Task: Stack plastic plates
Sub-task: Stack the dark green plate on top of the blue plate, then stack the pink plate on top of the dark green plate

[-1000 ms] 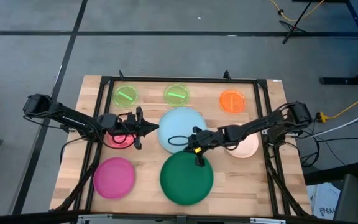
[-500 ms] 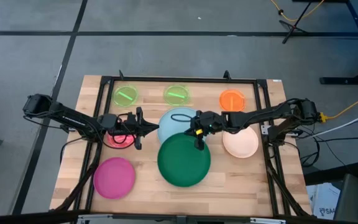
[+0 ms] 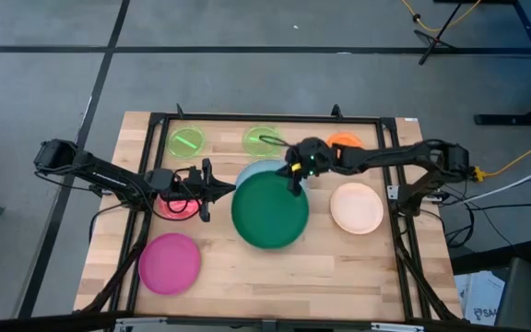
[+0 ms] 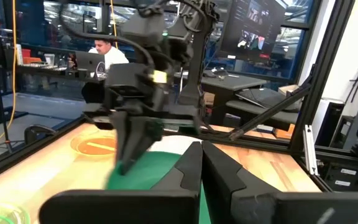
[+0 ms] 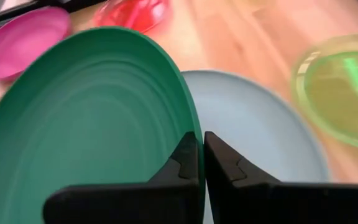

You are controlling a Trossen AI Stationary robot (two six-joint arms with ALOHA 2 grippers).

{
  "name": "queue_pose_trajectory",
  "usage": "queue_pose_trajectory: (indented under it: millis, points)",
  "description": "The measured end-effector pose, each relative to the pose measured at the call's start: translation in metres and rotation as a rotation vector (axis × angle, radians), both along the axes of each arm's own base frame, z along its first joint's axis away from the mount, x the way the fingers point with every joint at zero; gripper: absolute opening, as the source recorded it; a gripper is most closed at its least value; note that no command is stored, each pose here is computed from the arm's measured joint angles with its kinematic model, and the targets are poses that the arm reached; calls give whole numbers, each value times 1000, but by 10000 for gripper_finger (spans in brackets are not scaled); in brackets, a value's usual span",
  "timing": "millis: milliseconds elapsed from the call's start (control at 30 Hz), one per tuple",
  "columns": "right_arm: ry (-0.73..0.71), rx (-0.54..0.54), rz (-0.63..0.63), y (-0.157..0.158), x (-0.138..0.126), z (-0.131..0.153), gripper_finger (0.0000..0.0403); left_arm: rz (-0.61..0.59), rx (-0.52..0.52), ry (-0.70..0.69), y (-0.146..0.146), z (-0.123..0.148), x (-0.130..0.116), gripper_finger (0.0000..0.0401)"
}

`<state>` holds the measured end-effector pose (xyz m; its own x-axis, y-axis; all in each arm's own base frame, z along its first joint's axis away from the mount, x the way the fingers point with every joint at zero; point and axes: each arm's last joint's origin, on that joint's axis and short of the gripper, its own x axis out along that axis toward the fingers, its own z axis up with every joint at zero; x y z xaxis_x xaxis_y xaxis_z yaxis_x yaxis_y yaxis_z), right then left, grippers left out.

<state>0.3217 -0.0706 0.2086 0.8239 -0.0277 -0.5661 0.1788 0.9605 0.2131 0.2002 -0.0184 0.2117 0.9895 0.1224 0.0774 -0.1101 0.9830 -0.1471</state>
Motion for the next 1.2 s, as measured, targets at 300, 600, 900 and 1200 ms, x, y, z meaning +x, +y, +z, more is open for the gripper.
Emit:
queue_pose_trajectory:
  millis: [300, 600, 900, 1200]
  points:
    - [-1, 2, -111, -39, -5, -8, 0, 1, 0, 0, 0, 0, 0, 1]
    - [71, -15, -146, -51, 0, -35, 0, 1, 0, -3, 0, 0, 0, 1]
    - [95, -7, -153, -53, 3, -47, 23, -1, 0, 0, 0, 0, 0, 1]
    - [106, -27, -136, -52, 2, -47, 119, -46, 4, 3, -1, 0, 0, 1]
